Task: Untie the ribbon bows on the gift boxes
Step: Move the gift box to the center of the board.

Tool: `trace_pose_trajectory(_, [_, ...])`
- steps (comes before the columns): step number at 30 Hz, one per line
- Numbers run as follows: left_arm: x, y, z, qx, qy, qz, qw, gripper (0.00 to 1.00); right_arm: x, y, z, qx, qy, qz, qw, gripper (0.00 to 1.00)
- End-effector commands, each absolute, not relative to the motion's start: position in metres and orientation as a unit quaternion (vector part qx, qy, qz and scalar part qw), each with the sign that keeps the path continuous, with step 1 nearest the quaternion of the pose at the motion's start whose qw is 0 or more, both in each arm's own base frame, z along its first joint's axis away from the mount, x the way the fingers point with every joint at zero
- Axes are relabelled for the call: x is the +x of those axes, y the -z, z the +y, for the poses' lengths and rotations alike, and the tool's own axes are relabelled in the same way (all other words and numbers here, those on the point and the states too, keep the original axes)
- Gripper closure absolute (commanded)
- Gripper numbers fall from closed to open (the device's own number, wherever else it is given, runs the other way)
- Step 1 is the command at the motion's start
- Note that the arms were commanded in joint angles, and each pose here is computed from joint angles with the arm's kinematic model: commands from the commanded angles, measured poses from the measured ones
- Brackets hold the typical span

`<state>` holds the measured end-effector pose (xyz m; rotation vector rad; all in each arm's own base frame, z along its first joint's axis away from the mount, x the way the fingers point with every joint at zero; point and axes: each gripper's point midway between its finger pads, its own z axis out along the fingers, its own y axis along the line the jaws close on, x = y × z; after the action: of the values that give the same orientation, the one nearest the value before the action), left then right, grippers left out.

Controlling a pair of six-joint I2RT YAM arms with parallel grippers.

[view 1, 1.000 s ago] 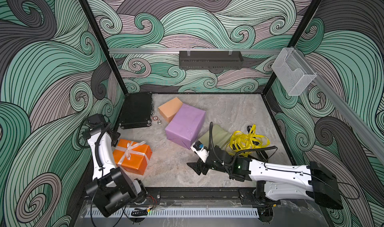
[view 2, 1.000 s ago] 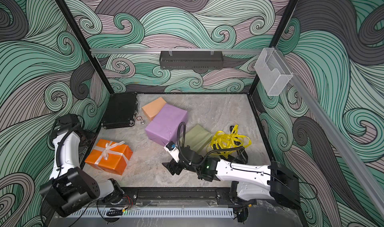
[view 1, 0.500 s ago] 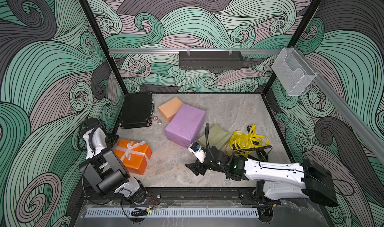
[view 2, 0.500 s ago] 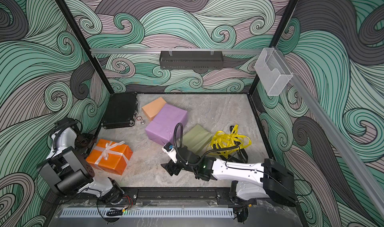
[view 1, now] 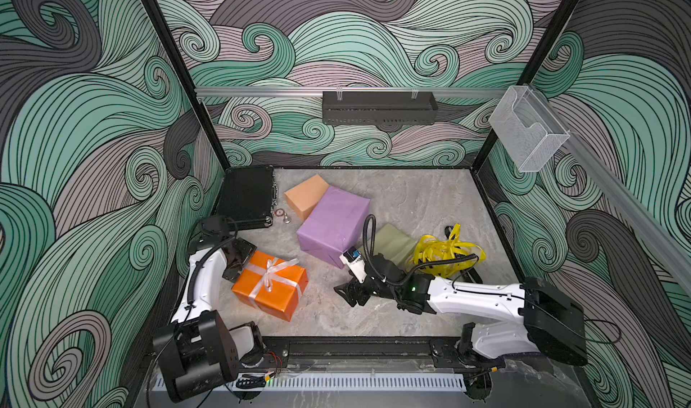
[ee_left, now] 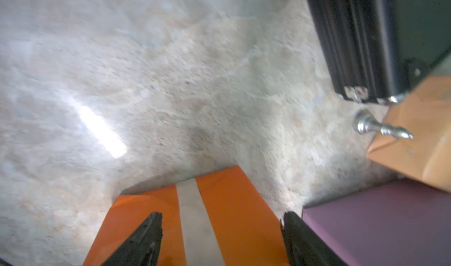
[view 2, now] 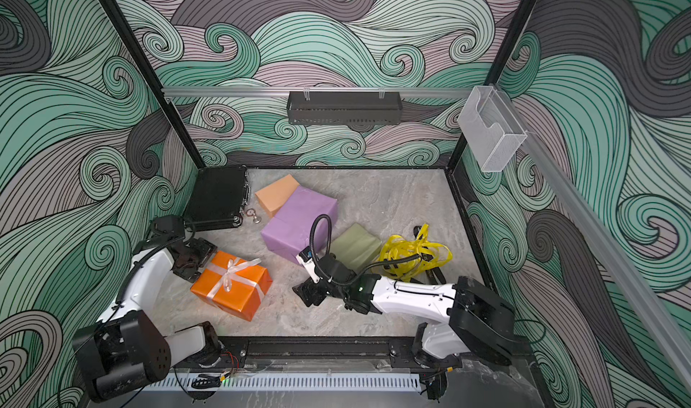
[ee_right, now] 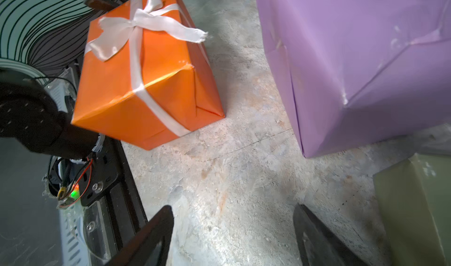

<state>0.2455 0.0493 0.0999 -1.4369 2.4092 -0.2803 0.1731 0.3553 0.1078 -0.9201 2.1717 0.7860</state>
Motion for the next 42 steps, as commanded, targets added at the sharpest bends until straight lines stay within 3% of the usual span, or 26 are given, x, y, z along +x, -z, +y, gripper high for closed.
trace_pose_trajectory(1, [0.253, -0.106, 0.024, -0.515, 0.128, 0.828, 0.179, 0.22, 0.176, -0.100, 0.361, -0.332, -0.308, 0.844, 0.289, 0.24])
trace_pose_trajectory(13, [0.276, -0.098, -0.070, -0.446, 0.195, 0.852, 0.196, 0.22, 0.171, -0.079, 0.372, -0.313, -0.328, 0.860, 0.233, 0.29])
trace_pose_trajectory(25, [0.295, -0.121, -0.140, -0.392, 0.239, 0.858, 0.228, 0.20, 0.232, -0.074, 0.327, -0.243, -0.284, 0.899, 0.230, 0.31])
trace_pose_trajectory(35, [0.276, -0.159, -0.116, -0.332, 0.202, 0.876, 0.287, 0.10, 0.242, -0.100, 0.277, -0.179, -0.242, 0.921, 0.247, 0.31])
trace_pose_trajectory(42, [0.265, -0.217, -0.109, -0.157, 0.183, 0.913, 0.330, 0.07, 0.237, -0.167, 0.284, -0.124, -0.266, 0.918, 0.267, 0.47])
